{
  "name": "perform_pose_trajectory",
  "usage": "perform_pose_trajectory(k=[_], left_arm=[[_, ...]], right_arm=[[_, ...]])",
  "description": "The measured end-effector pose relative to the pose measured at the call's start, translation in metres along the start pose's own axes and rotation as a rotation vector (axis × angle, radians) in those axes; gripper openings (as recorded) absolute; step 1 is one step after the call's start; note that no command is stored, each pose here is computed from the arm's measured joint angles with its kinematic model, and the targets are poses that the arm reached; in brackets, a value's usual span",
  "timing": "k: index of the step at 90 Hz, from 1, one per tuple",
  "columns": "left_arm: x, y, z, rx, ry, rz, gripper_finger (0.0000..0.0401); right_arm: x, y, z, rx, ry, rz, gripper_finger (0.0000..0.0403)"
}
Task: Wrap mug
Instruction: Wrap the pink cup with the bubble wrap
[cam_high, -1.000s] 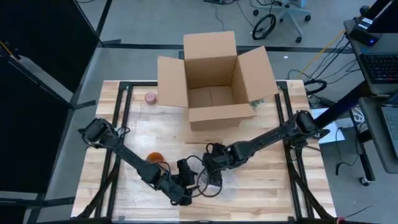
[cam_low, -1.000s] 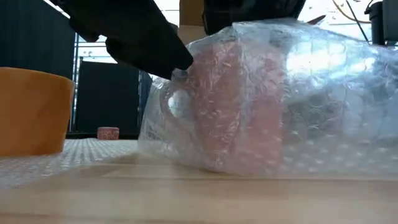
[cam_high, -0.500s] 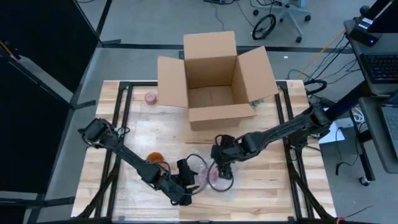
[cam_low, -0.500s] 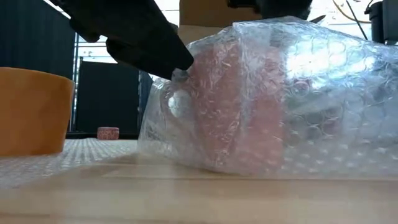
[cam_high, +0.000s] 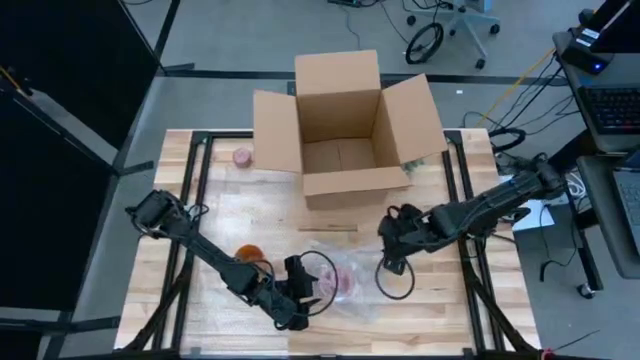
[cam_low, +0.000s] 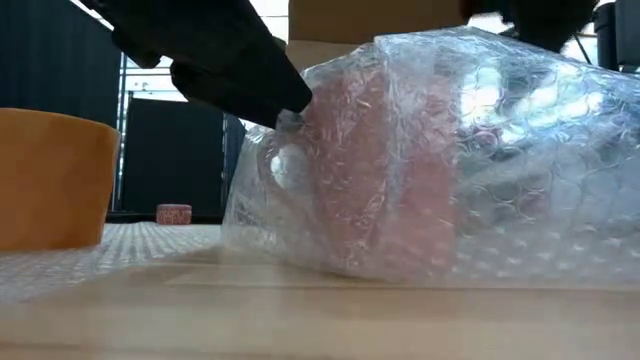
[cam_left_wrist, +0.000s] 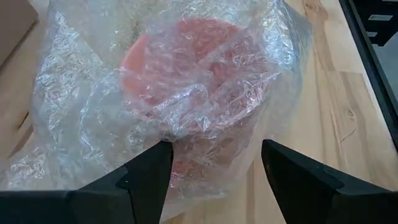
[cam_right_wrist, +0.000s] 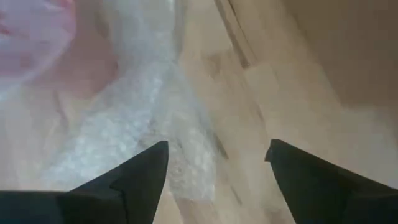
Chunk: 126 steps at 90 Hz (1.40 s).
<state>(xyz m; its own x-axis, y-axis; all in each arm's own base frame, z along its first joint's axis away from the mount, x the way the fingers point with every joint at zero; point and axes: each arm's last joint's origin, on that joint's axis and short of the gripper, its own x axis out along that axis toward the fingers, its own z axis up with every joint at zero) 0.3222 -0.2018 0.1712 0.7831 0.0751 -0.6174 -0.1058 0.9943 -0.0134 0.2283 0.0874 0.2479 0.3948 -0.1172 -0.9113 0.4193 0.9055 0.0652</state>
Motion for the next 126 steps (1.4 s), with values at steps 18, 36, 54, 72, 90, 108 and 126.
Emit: perform_pose_trajectory(k=[18,36,54,72,90,108,126], left_arm=[[0.0,0.0,0.0,0.0,0.0,0.0,0.0237],[0.0,0.0,0.0,-0.001,0.0,0.0,0.0237],[0.0,0.0,0.0,-0.003,-0.001,-0.001,0.0237],[0.0,0.0,0.001,-0.007,-0.006,-0.003,0.0237],[0.001,0.0,0.002,-0.014,-0.015,-0.008,0.0237],[0.002,0.002,0.003,-0.037,-0.018,-0.006,0.0237],[0.004,0.004,0.005,-0.051,-0.018,0.001,0.0237]], right_arm=[[0.035,-0.019,-0.034,0.166,-0.036,0.1,0.0265],[0.065,-0.02,-0.049,0.254,-0.093,0.269,0.0264],[0.063,-0.012,-0.041,0.255,-0.195,0.405,0.0178],[0.032,0.005,-0.015,0.158,-0.294,0.51,0.0017],[0.004,0.019,0.011,0.074,-0.426,0.55,0.0006],[0.012,0.034,0.022,0.054,-0.487,0.6,0.0002],[0.043,0.057,0.029,0.027,-0.493,0.725,0.0001]])
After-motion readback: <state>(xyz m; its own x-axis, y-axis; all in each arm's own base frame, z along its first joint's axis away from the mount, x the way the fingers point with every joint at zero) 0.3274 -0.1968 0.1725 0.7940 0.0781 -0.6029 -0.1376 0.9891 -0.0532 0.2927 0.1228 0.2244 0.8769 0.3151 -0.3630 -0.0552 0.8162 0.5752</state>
